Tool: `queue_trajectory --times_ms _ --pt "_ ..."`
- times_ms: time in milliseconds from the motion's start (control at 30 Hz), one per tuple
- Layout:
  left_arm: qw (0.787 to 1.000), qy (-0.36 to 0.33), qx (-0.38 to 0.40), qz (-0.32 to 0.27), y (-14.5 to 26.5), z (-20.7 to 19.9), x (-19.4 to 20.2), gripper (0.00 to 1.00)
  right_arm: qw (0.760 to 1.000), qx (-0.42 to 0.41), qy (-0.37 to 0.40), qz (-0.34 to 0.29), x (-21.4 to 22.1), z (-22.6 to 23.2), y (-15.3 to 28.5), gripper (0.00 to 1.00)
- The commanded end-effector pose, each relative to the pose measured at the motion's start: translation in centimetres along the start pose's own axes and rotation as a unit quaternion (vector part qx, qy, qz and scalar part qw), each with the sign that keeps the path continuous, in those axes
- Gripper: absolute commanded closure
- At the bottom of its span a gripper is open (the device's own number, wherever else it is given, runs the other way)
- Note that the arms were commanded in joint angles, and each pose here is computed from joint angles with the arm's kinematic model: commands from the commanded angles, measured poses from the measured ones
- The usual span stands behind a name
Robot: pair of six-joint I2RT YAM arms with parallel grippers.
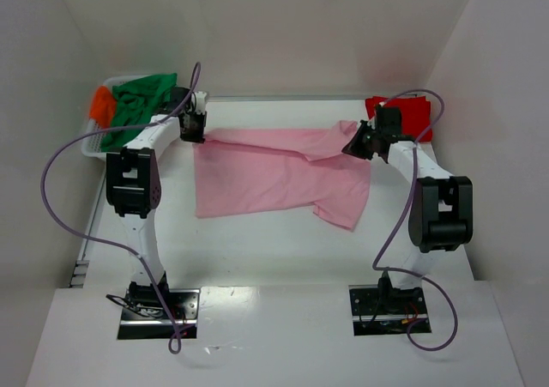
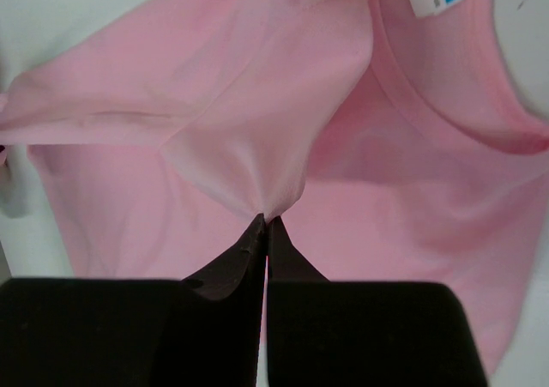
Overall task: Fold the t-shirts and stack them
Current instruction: Fold the flattened tshirt in 1/3 of the way
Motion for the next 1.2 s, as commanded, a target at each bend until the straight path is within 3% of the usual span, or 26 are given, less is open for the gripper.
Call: queue_trajectory --times_ms 0,600,667,733,800,900,933,967,1167 --pt "0.999 -0.001 0.023 -0.023 2.1 -0.4 -0.5 1.00 0.999 -0.018 -0.005 -0.038 -0.4 1.3 1.0 1.00" --pt "0.999 0.014 0.036 0.017 0.4 -0.7 2.2 1.00 0.999 0.020 -0.033 0.021 2.9 -1.6 -2.0 1.00" --pt "0.999 0.019 0.036 0.017 0.4 -0.8 2.2 0.98 0.999 0.022 -0.034 0.024 2.8 -1.6 -2.1 0.92" --pt "0.999 0.018 0.036 0.013 0.5 -0.8 1.9 0.93 0.999 0.034 -0.029 0.017 2.2 -1.6 -2.0 0.75" --pt "0.999 0.023 0.036 0.012 0.7 -0.8 1.6 0.88 0.999 0.034 -0.020 0.009 1.4 -1.2 -1.7 0.46" --pt "0.999 0.020 0.035 -0.005 1.6 -0.8 0.2 0.78 0.999 0.033 -0.010 -0.015 -0.7 -0.1 -1.2 0.40" --pt "0.999 0.024 0.028 -0.014 2.0 -0.7 -0.4 0.70 0.999 0.031 -0.009 -0.018 -1.1 0.2 -1.0 0.31" --pt "0.999 0.028 0.027 -0.023 2.3 -0.8 -1.1 0.62 0.999 0.025 -0.003 -0.036 -2.6 0.6 -0.6 0.29" --pt "0.998 0.038 -0.011 -0.040 3.2 0.0 -2.4 0.42 0.995 0.030 0.024 -0.093 -7.1 0.8 -1.7 0.23"
Point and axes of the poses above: each gripper's point midway between its finger pads, its own y axis back along the fingers, its own z axis along the line the jaws close on, x = y × z, the point moved 6 cm from there along y, back along the fingers
